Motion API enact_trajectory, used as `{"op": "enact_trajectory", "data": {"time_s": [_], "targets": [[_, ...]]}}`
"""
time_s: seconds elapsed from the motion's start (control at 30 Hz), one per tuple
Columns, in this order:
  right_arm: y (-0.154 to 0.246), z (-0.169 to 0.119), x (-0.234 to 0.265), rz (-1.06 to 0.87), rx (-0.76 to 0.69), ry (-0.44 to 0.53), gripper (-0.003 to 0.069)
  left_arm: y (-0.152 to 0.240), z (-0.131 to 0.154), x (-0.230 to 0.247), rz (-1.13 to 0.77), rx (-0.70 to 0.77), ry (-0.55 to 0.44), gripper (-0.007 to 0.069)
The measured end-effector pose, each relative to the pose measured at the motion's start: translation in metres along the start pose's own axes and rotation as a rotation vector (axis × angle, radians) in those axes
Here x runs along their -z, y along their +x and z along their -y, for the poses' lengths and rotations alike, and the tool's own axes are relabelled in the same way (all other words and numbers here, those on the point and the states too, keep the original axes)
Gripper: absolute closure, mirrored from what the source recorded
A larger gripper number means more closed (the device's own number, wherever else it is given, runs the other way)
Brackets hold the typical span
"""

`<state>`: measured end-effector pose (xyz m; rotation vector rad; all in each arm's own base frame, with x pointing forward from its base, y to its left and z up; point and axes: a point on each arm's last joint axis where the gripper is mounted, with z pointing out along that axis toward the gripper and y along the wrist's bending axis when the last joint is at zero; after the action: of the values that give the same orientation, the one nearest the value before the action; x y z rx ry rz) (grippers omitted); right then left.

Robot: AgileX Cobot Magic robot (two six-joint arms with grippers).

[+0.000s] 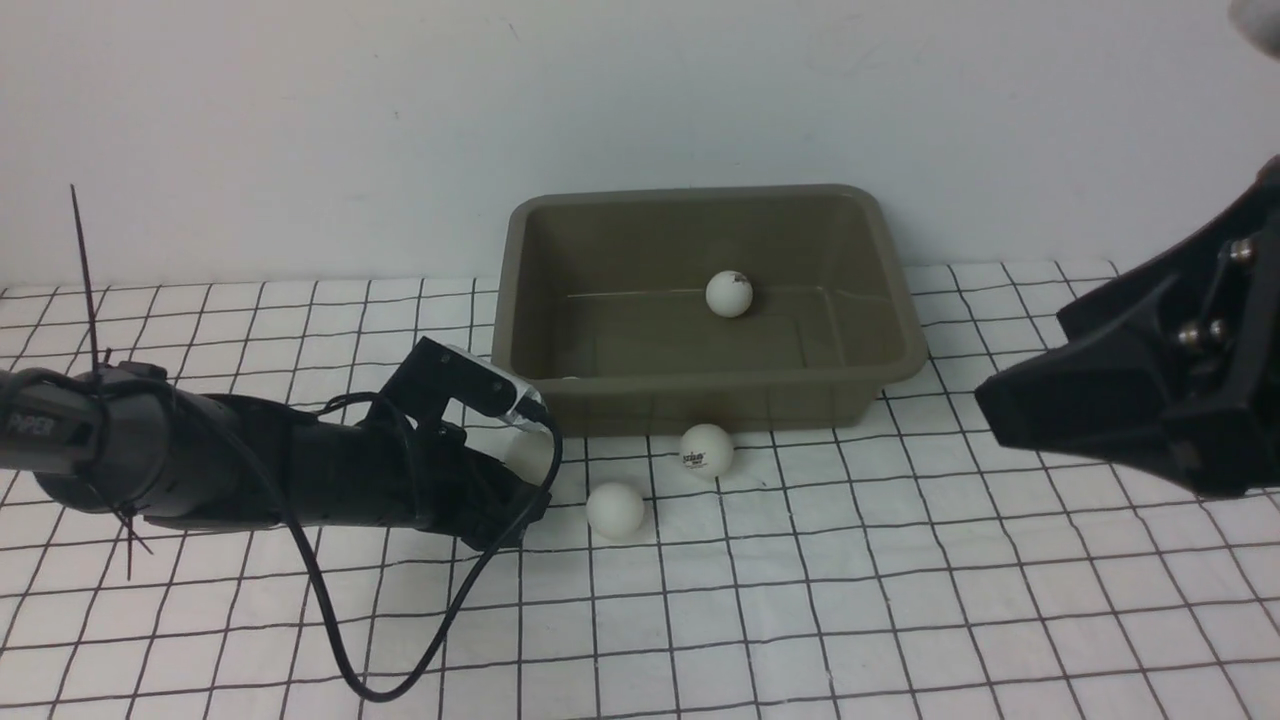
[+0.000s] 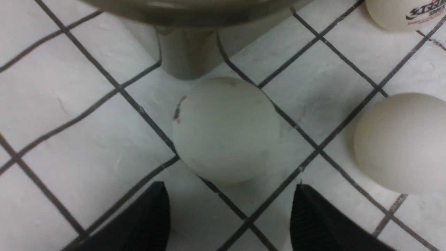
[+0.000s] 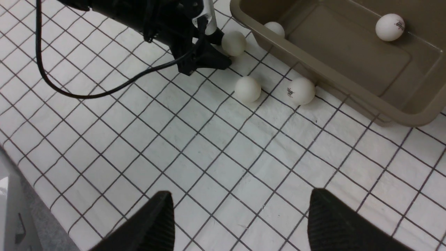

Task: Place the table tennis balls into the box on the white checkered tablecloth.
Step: 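Reach for and grasp a ping pong ball on the table beside the basket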

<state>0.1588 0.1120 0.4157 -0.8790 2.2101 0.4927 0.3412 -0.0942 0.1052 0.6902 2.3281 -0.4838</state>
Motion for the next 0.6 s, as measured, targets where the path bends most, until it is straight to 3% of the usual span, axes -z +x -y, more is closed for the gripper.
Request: {"op": "enact_trajectory", "data": {"time_s": [0.6], "targets": [[0.0018, -0.0027, 0.0069, 0.015, 0.025, -0.001, 0.0195, -0.001, 0.0037, -0.0008, 0.005, 0.002, 0.015, 0.0199]]}}
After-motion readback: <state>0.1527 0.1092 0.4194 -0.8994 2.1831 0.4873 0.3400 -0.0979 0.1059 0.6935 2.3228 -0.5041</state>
